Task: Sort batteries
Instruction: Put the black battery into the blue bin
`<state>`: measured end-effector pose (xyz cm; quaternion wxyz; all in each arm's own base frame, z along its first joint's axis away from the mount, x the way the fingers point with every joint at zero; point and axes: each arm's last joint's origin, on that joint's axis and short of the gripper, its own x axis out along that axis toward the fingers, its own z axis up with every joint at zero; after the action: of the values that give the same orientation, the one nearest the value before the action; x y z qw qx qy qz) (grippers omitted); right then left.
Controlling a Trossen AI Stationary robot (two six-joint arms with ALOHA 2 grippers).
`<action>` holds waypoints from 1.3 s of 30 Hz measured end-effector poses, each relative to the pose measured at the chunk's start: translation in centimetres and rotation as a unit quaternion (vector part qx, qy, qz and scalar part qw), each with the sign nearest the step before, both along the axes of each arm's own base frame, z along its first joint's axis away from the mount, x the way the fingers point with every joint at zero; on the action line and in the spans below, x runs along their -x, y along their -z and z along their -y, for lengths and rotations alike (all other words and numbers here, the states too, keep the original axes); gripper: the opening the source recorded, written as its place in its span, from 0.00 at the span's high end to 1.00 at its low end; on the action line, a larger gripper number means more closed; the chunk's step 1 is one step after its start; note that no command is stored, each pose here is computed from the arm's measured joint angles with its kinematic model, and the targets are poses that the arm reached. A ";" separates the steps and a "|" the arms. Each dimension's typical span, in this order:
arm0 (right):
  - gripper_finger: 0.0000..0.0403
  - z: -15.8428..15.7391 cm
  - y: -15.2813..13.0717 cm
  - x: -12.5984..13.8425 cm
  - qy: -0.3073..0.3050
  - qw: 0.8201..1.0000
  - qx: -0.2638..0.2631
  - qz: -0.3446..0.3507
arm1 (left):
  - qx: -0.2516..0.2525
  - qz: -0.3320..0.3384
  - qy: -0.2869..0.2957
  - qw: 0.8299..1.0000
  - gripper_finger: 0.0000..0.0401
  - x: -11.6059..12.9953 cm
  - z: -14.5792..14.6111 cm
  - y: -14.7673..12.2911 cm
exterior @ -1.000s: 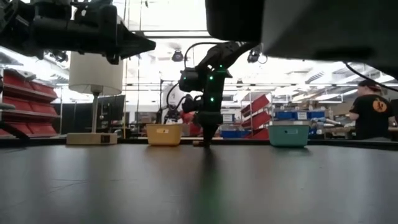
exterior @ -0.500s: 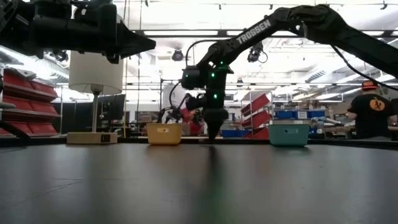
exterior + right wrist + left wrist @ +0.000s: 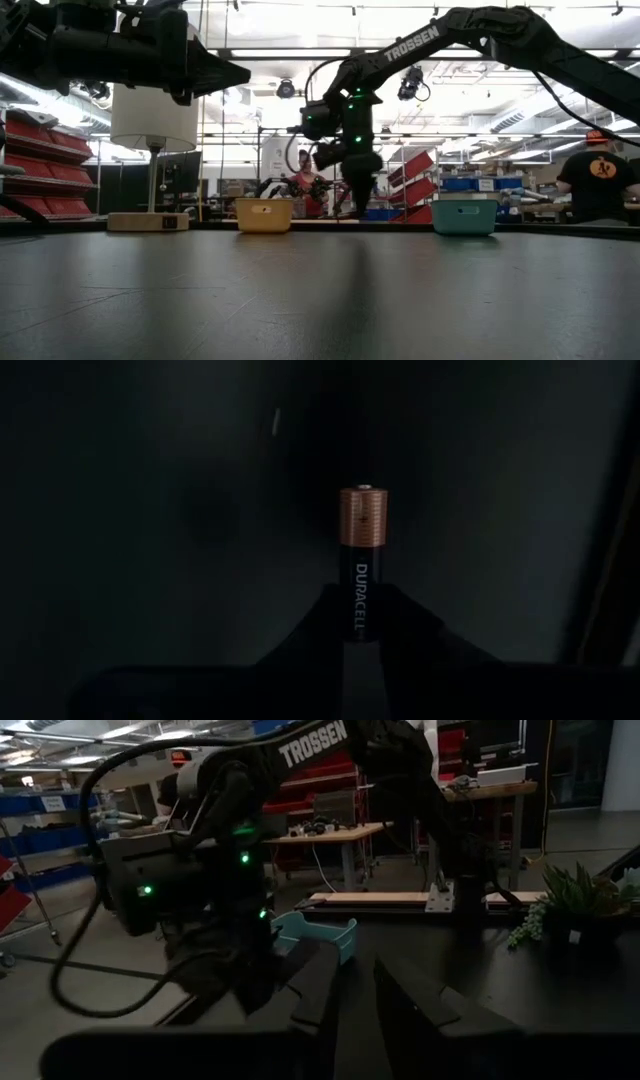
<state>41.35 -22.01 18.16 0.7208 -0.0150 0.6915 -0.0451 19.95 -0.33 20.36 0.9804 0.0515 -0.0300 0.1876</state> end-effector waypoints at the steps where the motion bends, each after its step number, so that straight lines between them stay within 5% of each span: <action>1: 0.90 -0.1 0.0 0.4 0.004 1.000 -0.009 -0.014 | 0.001 -0.001 0.000 1.000 0.83 0.0 0.0 0.0; 6: 0.90 -0.6 -1.7 2.0 0.036 0.997 -0.039 -0.057 | 0.002 -0.009 0.000 1.000 0.83 0.0 0.0 0.2; 13: 0.90 -1.4 -6.2 3.6 0.074 0.997 -0.033 -0.018 | 0.027 -0.022 0.012 0.999 0.83 0.0 0.1 0.6; 20: 0.90 -3.2 -8.7 8.8 0.134 0.990 -0.002 -0.039 | 0.078 -0.012 0.046 0.996 0.83 -0.1 0.2 0.8; 30: 0.90 -3.3 -7.2 18.5 0.296 0.954 0.053 0.008 | 0.122 0.005 0.053 0.991 0.83 -0.1 0.3 0.7; 36: 0.89 -1.1 -5.1 19.1 0.340 0.938 0.063 0.031 | 0.097 0.029 0.053 0.993 0.83 -0.1 0.3 0.1; 39: 0.76 -0.1 -3.9 18.9 0.339 0.939 0.061 0.023 | 0.106 0.056 0.057 0.991 0.83 0.0 0.3 -0.4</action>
<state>22.41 -21.91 22.04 0.6761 0.1772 0.6350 -0.3289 19.99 -0.63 20.72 0.9862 -0.0653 -0.0671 0.1365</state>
